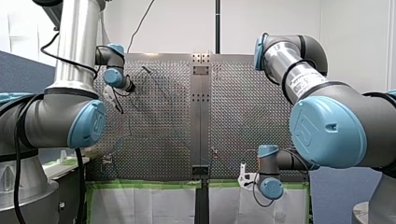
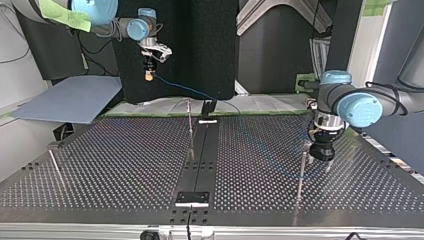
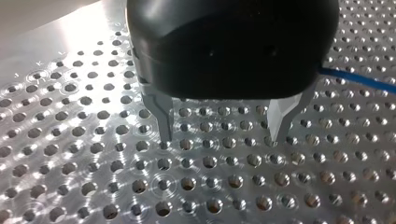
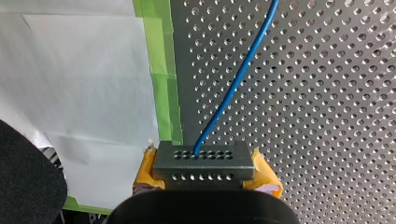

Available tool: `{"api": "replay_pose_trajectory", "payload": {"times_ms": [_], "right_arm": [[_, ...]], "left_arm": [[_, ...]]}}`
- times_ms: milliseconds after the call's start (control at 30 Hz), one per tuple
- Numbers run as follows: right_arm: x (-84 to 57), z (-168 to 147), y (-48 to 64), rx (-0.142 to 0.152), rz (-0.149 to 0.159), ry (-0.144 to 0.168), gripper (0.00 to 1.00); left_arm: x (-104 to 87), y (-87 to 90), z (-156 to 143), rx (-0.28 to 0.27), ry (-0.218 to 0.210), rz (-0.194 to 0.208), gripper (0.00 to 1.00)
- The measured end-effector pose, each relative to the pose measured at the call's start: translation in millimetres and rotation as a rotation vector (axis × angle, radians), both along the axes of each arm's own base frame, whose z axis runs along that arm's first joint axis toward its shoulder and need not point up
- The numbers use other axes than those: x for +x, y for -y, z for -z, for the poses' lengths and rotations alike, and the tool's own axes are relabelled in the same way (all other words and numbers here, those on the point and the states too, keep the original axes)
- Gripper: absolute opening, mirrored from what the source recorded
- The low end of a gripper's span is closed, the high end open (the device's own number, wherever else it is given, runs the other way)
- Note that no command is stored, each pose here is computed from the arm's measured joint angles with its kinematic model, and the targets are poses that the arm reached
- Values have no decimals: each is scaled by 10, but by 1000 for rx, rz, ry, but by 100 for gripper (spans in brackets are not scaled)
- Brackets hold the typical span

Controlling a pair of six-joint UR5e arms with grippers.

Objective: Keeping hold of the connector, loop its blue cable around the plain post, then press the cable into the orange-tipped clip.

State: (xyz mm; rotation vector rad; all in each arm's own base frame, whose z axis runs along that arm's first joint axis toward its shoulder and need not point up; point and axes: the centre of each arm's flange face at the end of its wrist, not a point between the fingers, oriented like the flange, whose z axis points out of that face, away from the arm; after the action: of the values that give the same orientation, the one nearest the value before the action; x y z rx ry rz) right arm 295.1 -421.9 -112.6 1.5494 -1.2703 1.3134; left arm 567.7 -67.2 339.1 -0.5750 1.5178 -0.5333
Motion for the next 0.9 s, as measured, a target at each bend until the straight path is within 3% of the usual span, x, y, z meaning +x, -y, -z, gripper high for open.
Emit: {"api": "replay_pose_trajectory", "payload": {"times_ms": [400,900], "right_arm": [[9,-2,1,-2,-8,4,0],[22,-4,1,-3,-20,8,0]], "left_arm": [[-113,2,20,-14,-42,31,100],[-176,-63,-137,-38,-1,48,100]]}}
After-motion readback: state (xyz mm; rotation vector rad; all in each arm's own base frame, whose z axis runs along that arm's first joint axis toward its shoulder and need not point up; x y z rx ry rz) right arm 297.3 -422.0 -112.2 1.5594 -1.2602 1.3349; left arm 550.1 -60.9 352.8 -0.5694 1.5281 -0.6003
